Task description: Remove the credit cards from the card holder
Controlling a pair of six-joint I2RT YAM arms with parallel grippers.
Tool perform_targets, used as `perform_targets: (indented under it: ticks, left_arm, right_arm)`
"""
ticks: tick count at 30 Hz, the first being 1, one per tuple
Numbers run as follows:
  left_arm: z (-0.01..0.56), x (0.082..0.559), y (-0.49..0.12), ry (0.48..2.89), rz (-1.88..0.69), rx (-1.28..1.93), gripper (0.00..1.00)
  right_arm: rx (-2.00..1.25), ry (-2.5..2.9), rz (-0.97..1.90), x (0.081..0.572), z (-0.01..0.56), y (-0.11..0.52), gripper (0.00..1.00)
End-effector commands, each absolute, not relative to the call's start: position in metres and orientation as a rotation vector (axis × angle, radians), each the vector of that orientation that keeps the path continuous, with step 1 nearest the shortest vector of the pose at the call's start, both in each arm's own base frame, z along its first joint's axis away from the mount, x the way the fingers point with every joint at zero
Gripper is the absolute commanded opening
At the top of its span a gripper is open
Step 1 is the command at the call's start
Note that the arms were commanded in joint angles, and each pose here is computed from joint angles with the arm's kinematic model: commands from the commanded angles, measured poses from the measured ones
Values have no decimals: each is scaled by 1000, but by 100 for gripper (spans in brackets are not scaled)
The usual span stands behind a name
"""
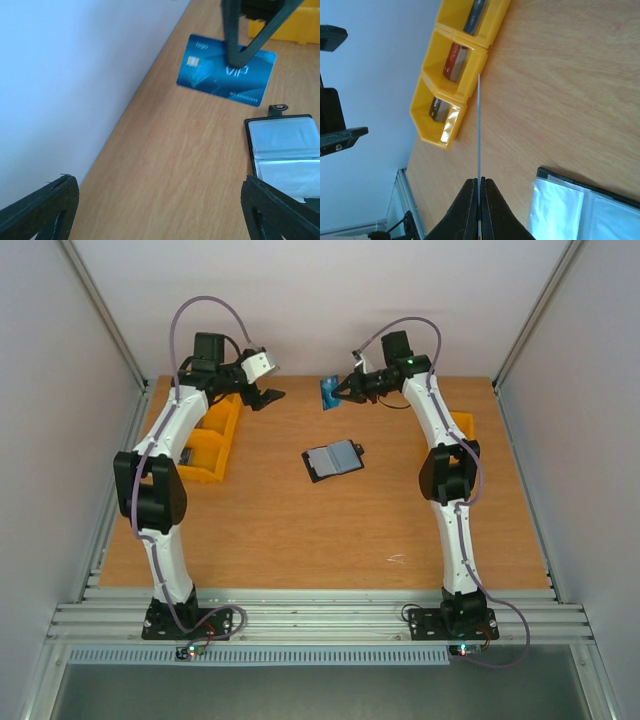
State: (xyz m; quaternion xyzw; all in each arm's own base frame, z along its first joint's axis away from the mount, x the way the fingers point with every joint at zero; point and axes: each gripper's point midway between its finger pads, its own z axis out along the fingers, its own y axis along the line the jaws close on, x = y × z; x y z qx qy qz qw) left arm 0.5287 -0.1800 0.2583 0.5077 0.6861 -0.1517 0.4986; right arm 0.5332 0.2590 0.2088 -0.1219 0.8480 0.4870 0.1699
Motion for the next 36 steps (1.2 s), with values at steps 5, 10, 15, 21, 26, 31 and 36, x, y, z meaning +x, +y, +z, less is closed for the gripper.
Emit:
perform_targets:
  ticks: [5, 10, 15, 21, 26, 31, 36]
  left_arm:
    - [307, 469, -209, 1471, -564, 1412, 86]
    - [308, 416, -218, 1525, -770, 1499, 76]
    - [300, 374, -215, 1591, -854, 1607, 70]
    - [303, 343, -212, 1649, -929, 1642, 49]
    - [310, 328, -217, 1619, -954, 1664, 17]
    - [317, 321, -224, 1550, -941, 1688, 17]
    - [322, 320, -229, 1532, -927, 1691, 14]
  right_arm:
    - [-764, 2266, 1298, 477, 256, 292, 1]
    - [-1032, 2171, 1087, 450, 266, 308, 2]
    - [-1431, 1956, 826, 397, 271, 331, 1]
    - [-1550, 1607, 737, 366, 296, 337, 1]
    - [-1570, 1560, 694, 360, 305, 334, 1]
    - [-1587, 1531, 670, 357, 310, 332, 1]
    - [-1610, 1499, 659, 351, 315, 332, 1]
